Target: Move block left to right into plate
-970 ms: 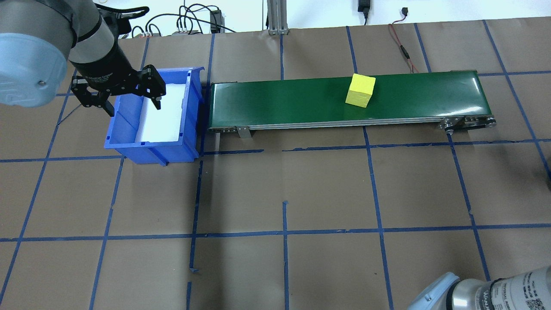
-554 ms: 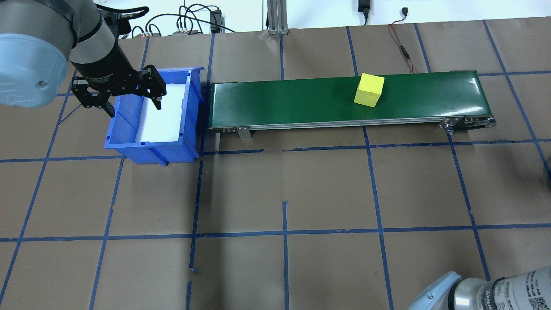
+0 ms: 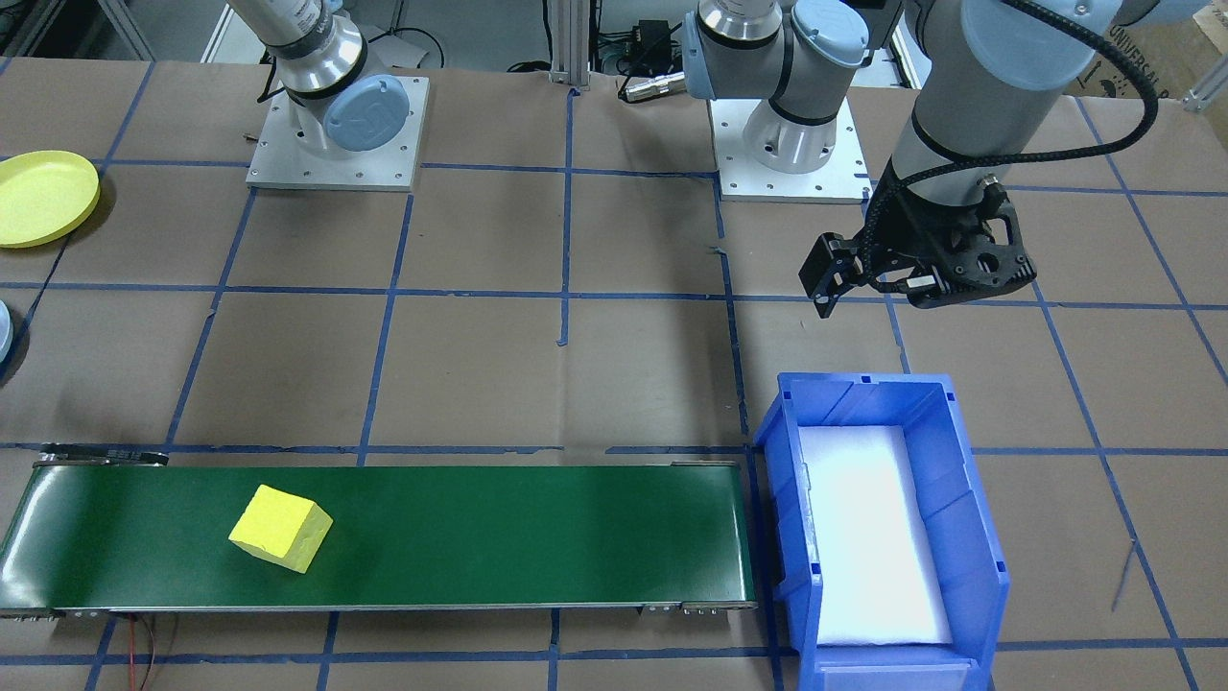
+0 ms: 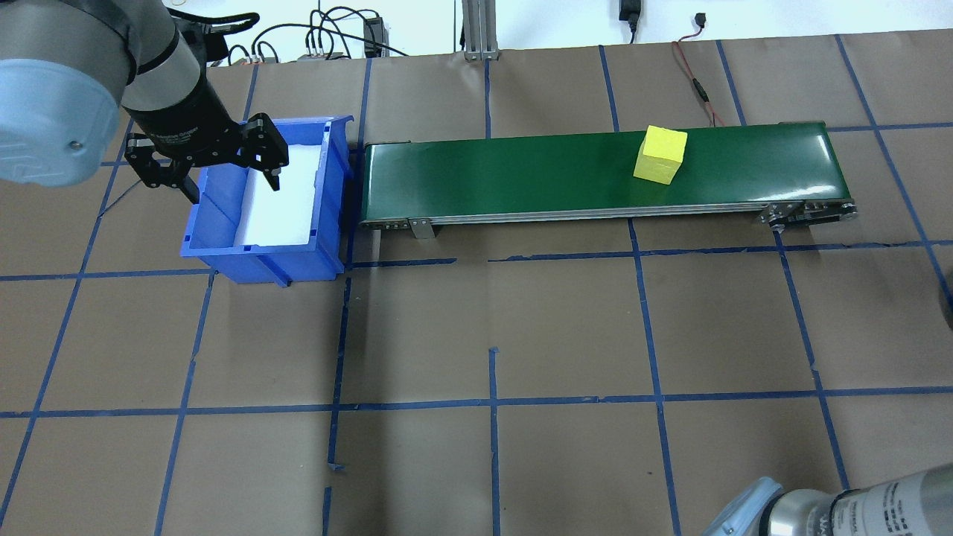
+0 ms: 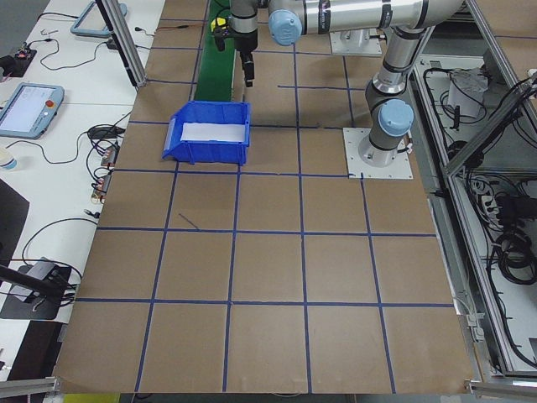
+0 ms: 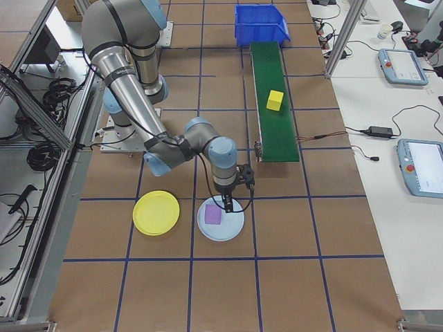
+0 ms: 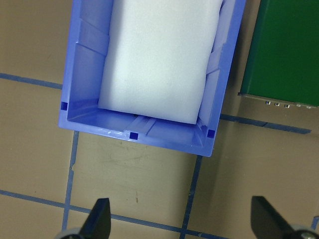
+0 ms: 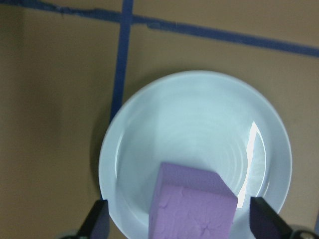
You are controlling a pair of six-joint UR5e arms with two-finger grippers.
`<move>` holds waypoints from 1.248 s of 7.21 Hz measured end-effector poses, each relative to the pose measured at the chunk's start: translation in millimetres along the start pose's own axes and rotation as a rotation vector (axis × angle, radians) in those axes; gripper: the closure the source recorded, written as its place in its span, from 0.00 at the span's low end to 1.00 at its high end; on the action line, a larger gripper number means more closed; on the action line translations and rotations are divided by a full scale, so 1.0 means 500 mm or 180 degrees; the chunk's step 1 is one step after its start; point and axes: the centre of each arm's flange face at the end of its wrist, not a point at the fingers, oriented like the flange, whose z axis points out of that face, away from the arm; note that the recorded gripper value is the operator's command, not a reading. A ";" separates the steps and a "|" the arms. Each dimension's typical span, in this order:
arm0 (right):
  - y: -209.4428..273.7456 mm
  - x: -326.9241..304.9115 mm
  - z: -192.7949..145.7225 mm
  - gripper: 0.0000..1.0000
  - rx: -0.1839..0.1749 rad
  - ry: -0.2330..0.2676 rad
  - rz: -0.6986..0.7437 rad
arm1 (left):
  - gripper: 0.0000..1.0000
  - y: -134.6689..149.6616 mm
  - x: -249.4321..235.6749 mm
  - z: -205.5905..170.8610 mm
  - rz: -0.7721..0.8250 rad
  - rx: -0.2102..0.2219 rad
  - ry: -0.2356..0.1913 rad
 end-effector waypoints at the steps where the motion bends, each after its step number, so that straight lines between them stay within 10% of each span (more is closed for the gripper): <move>1: -0.091 -0.061 -0.055 0.00 -0.0004 0.0082 0.0097 | 0.00 0.000 0.000 0.000 0.0001 -0.0001 -0.0001; 5: -0.327 -0.315 -0.087 0.00 0.0259 -0.0564 0.0667 | 0.00 0.001 0.000 0.000 0.0003 -0.0001 -0.0005; 9: -0.438 -0.450 -0.046 0.00 0.0275 -0.1073 0.1050 | 0.00 0.003 -0.001 0.007 0.0012 -0.0028 -0.0018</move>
